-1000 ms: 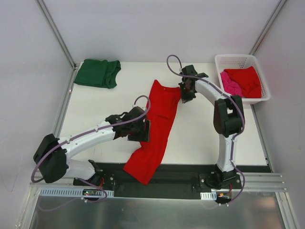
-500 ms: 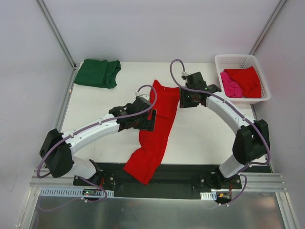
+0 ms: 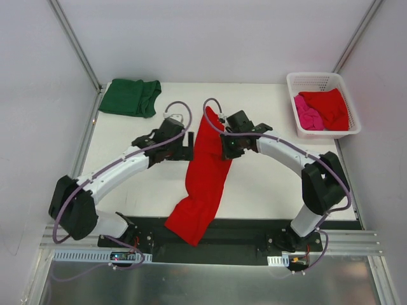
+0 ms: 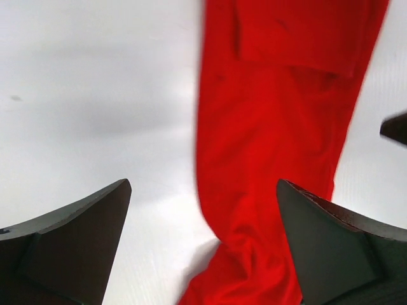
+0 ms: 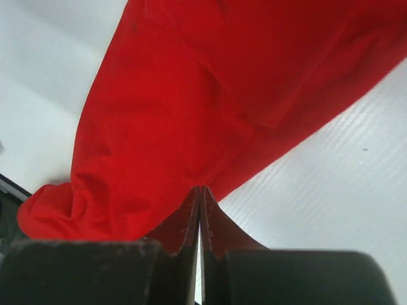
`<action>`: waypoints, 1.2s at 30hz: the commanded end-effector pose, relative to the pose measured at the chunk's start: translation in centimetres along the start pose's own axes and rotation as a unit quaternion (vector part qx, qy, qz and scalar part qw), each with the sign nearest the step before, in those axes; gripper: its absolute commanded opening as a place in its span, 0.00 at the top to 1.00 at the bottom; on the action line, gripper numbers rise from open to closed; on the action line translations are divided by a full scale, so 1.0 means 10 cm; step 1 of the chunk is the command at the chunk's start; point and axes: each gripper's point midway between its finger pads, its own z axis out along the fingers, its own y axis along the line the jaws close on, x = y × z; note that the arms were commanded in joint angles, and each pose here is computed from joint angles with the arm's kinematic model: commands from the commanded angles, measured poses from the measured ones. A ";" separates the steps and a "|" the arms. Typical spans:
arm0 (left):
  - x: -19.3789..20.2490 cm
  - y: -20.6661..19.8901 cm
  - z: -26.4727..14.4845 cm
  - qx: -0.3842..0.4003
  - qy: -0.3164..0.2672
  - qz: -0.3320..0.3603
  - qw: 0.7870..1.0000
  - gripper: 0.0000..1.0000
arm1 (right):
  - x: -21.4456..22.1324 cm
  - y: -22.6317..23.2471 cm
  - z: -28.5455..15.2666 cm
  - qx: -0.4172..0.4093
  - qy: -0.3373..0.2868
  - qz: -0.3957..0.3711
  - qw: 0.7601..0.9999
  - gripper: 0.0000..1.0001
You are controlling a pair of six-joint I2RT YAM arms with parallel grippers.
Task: Fold and stack the t-shirts
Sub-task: Fold the tshirt
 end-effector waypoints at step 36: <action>-0.32 1.54 -0.43 -0.046 -0.085 -0.208 0.973 0.01 | -0.26 -0.56 0.94 0.187 0.117 -0.104 0.970 0.99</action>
